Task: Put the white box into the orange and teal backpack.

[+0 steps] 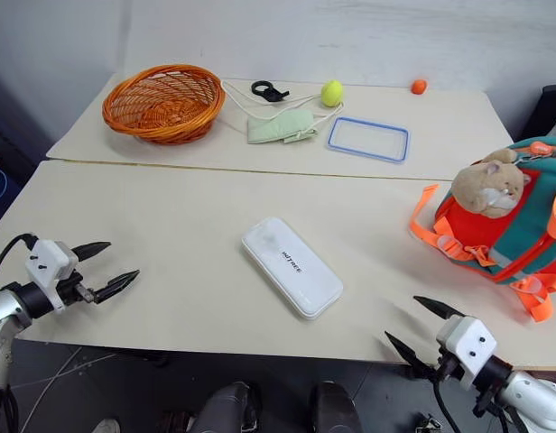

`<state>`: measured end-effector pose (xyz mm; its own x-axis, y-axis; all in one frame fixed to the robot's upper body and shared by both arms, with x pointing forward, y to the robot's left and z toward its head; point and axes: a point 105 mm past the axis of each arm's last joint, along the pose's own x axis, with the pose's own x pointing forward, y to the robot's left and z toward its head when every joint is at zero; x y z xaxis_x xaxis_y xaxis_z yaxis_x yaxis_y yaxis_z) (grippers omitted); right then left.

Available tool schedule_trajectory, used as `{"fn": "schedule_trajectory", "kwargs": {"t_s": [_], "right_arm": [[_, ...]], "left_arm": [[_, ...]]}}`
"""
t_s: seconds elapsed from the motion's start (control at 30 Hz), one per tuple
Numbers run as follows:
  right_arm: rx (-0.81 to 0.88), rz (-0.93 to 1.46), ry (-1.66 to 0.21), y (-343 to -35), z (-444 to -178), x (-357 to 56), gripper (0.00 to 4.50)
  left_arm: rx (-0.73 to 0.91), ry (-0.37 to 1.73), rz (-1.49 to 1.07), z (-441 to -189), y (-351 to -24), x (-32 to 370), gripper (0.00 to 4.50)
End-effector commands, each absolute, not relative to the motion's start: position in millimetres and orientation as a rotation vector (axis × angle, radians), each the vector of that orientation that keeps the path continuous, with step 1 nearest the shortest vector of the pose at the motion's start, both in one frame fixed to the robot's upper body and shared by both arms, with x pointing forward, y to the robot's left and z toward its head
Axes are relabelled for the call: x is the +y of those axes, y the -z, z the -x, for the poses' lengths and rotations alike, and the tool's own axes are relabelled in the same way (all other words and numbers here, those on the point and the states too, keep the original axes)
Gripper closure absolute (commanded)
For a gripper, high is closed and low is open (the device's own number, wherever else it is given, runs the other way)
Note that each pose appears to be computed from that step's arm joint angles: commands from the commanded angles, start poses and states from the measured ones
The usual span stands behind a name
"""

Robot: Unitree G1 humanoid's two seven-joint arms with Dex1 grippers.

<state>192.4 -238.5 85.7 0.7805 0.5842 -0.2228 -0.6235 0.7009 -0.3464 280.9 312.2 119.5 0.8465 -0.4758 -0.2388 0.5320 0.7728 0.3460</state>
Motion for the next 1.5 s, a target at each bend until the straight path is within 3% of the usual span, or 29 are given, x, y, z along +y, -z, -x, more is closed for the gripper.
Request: {"fn": "schedule_trajectory", "kwargs": {"t_s": [0.03, 0.17, 0.27, 0.3, 0.43, 0.63, 0.73, 0.77, 0.8, 1.03, 1.2, 1.5], "right_arm": [[0.044, 0.436, -0.694, -97.0, -190.7, -232.2, 0.07], [-0.025, 0.417, -0.73, -107.5, -192.7, -220.3, 0.07], [-0.015, 0.409, -0.861, -110.8, -188.8, -198.3, 0.07], [-0.004, 0.404, -0.902, -109.7, -186.7, -190.8, 0.24], [0.086, 0.365, -0.979, -100.7, -184.6, -175.7, 1.19], [0.192, 0.401, -1.065, -83.3, -190.7, -157.6, 3.33], [0.209, 0.416, -1.083, -78.6, -197.5, -150.1, 4.35], [0.211, 0.419, -1.087, -77.8, -199.9, -147.2, 4.5], [0.206, 0.431, -1.081, -77.7, -203.6, -145.5, 4.5], [0.188, 0.463, -1.002, -83.9, -226.5, -146.2, 4.5], [0.195, 0.493, -0.978, -88.4, -233.8, -156.1, 4.5], [0.198, 0.573, -0.937, -99.4, -256.3, -177.2, 4.5]], "left_arm": [[0.122, 0.541, -0.436, -281.0, -129.1, 316.2, 0.0], [0.109, 0.597, -0.372, -285.1, -136.8, 302.5, 0.0], [0.151, 0.69, -0.304, -292.2, -143.0, 275.2, 0.0], [0.134, 0.733, -0.303, -296.5, -148.7, 260.3, 0.19], [0.072, 0.816, -0.329, -322.8, -160.4, 212.5, 1.01], [-0.011, 0.856, -0.375, -376.2, -164.3, 148.6, 2.97], [-0.004, 0.908, -0.41, -390.0, -158.4, 122.9, 3.89], [0.001, 0.931, -0.434, -391.7, -154.7, 117.0, 4.27], [0.012, 0.949, -0.462, -392.8, -150.3, 113.2, 4.46], [0.06, 1.07, -0.439, -380.9, -134.1, 98.9, 4.46], [0.017, 1.197, -0.357, -354.5, -139.2, 95.3, 4.46], [0.112, 1.289, -0.295, -303.5, -119.7, 104.6, 4.46]]}}
